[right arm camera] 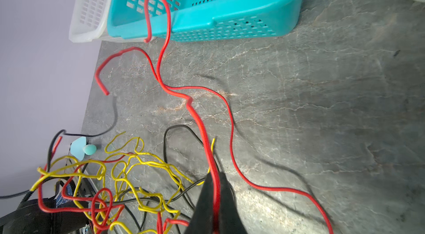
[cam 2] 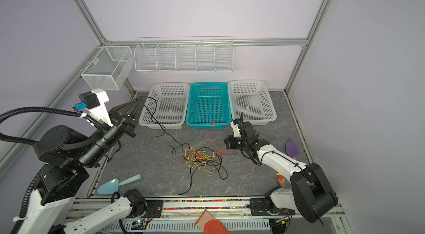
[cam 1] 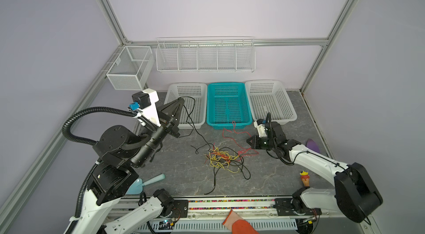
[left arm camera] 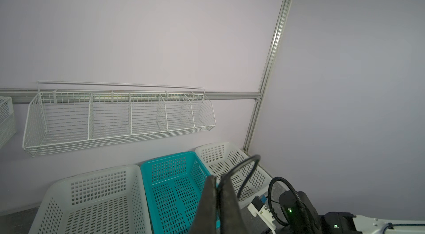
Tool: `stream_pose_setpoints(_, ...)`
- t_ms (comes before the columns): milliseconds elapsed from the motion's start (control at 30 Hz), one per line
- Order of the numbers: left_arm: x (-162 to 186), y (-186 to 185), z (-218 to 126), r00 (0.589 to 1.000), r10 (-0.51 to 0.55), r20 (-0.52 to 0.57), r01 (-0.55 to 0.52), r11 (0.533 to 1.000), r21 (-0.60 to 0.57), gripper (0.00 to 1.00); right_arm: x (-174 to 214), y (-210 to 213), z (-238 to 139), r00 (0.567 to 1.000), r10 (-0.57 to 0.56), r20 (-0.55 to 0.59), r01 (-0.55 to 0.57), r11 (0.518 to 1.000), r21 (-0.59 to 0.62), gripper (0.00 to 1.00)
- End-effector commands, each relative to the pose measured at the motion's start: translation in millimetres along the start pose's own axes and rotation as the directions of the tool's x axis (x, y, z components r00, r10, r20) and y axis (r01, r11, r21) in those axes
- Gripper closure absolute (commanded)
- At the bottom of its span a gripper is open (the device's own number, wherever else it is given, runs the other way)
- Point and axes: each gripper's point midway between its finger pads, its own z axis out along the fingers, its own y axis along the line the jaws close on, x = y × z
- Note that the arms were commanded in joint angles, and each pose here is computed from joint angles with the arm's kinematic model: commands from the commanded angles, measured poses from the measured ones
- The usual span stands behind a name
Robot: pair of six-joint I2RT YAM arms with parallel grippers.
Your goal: Untangle the cables
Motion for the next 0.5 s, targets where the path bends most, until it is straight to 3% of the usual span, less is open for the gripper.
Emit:
stream_pose_setpoints(0,-17.9,4.9,1.9,0.998,0.047,0.029,-0.046,0.998,-0.041,1.0,-0.5,20.1,-5.5,0.997,-0.07,0.019,0.071,0.994,-0.087,0.92)
stream_pose_setpoints(200,-20.5,-2.4,13.0,1.0,0.023,0.014,-0.022,1.0,-0.012,1.0,0.1,68.3,-21.5,0.978,-0.206,0.042,0.21,0.965,-0.155,0.56)
stream_pose_setpoints(333,-15.0,-4.1,16.4,1.0,-0.009,0.008,0.009,1.0,0.0,1.0,-1.2,103.5,-37.6,0.957,-0.282,0.072,0.291,0.931,-0.22,0.43)
stream_pose_setpoints(467,-10.3,-7.0,21.4,0.999,-0.037,0.001,0.037,0.999,0.017,1.0,16.7,148.9,-38.8,0.93,-0.361,0.076,0.362,0.853,-0.375,0.35)
